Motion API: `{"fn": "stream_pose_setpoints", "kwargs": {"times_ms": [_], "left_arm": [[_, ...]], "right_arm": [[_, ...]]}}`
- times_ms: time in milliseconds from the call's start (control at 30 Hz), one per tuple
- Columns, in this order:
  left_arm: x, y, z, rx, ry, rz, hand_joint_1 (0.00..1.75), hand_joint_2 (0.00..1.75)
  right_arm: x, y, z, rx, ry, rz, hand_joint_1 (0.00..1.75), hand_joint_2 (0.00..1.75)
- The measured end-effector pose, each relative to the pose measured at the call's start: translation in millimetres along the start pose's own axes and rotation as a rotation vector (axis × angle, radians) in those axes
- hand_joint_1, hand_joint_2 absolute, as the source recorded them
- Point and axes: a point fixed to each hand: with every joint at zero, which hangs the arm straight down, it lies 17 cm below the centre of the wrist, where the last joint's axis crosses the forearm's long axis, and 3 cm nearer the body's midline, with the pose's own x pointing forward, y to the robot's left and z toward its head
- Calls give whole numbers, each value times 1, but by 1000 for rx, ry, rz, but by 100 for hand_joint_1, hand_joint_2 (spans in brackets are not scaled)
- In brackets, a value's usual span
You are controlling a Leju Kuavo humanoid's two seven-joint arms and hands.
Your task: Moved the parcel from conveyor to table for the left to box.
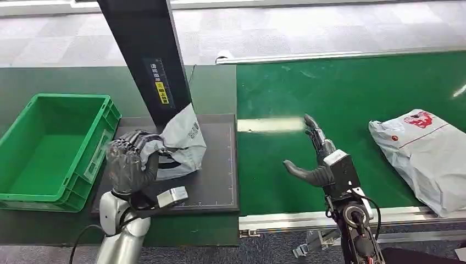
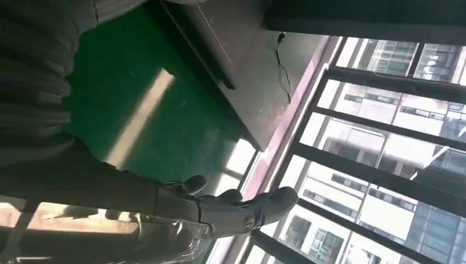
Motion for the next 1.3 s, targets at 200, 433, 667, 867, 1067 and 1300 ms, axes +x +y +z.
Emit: {"fn": "stream_pose_setpoints", "kwargs": {"times_ms": [200, 433, 667, 867, 1067, 1300], "left_arm": [[-16, 42, -19, 97, -6, -94, 175, 175], [-31, 88, -52, 214, -48, -202, 175, 175], [-46, 112, -74, 277, -70, -259, 175, 175], [-145, 99, -132, 182, 36, -482, 175, 175], [-216, 115, -159, 158, 170, -561, 175, 175], [-342, 165, -154, 130, 577, -713, 175, 175]], "right_arm": [[-7, 1, 3, 8, 14, 3, 0, 175], [-13, 2, 5, 13, 27, 5, 0, 175], [-17, 0, 5, 11, 37, 9, 0, 175], [-22, -6, 9, 21, 56, 30, 0, 175], [-27, -12, 15, 25, 74, 43, 0, 175], [-32, -11, 24, 38, 100, 66, 0, 175]]}}
